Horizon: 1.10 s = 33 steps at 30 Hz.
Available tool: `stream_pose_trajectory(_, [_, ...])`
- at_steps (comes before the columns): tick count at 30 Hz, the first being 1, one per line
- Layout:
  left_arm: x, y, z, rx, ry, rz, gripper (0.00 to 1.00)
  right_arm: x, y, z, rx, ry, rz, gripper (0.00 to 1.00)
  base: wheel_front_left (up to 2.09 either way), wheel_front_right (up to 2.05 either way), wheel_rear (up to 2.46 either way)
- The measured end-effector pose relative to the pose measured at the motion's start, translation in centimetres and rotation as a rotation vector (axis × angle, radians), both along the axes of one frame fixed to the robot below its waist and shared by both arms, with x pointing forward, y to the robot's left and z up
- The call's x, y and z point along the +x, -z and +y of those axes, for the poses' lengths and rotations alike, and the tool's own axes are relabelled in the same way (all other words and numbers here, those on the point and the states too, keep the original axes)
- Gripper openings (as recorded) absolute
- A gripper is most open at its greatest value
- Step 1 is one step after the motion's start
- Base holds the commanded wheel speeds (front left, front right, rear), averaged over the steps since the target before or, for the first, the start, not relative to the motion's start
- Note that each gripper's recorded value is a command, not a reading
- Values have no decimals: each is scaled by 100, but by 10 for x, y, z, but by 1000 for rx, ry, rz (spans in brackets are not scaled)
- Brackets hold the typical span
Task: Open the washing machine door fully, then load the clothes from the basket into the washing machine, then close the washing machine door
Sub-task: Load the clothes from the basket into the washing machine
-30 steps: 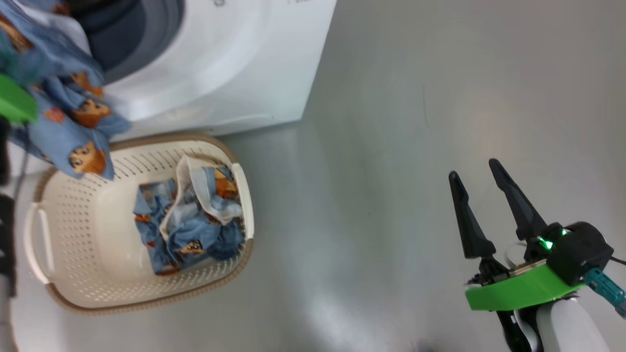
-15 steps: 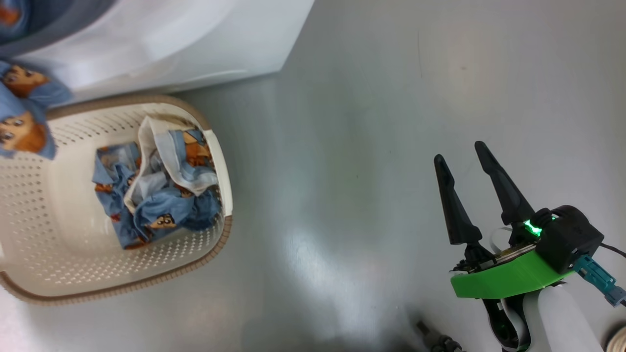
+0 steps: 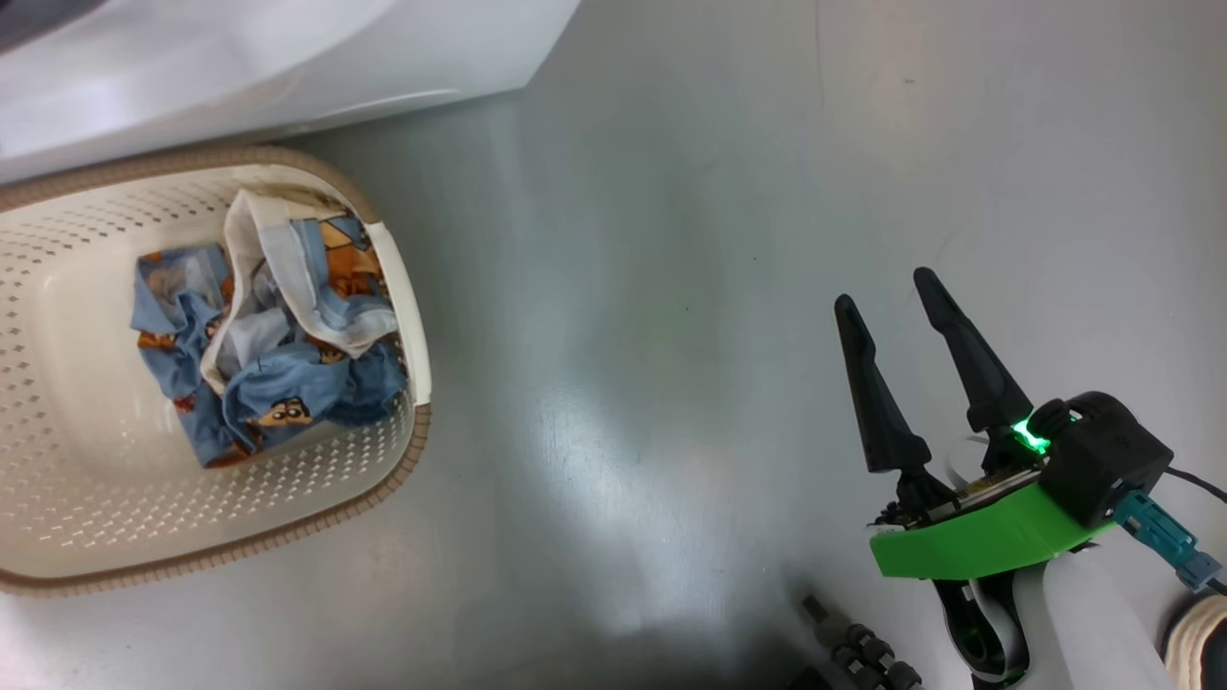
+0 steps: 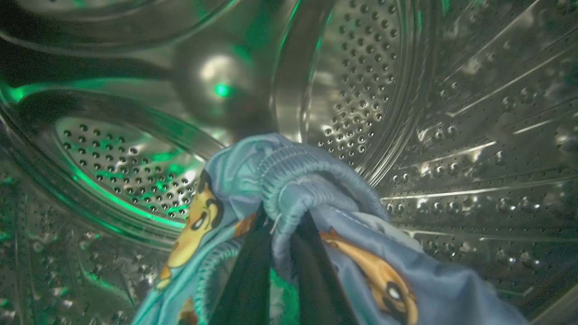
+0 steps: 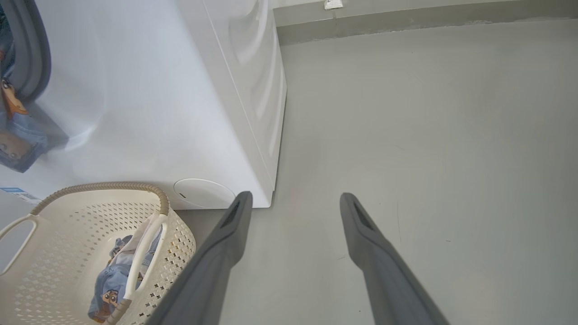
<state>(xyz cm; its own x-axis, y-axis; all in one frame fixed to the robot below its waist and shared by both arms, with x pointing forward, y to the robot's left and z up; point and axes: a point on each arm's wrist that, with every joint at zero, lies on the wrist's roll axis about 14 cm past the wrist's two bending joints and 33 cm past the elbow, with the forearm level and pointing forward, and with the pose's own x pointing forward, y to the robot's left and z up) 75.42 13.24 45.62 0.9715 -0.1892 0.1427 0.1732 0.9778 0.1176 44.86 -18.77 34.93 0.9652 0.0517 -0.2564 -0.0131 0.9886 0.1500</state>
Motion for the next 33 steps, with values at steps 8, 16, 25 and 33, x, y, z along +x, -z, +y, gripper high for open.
stream_pose_trajectory(8, [-4,10,0,-44,-12,40,100,-1,0,1,2,-1,5,100,0,0,0])
stream_pose_trajectory(16, [-18,32,6,-92,-46,156,100,2,-13,2,7,-4,-31,100,0,0,0])
stream_pose_trajectory(25, [-34,23,8,-135,-62,181,100,8,-30,3,12,-7,-79,100,0,0,0])
stream_pose_trajectory(33, [-59,13,18,-146,-74,165,100,14,-44,10,30,-20,-124,100,0,0,0])
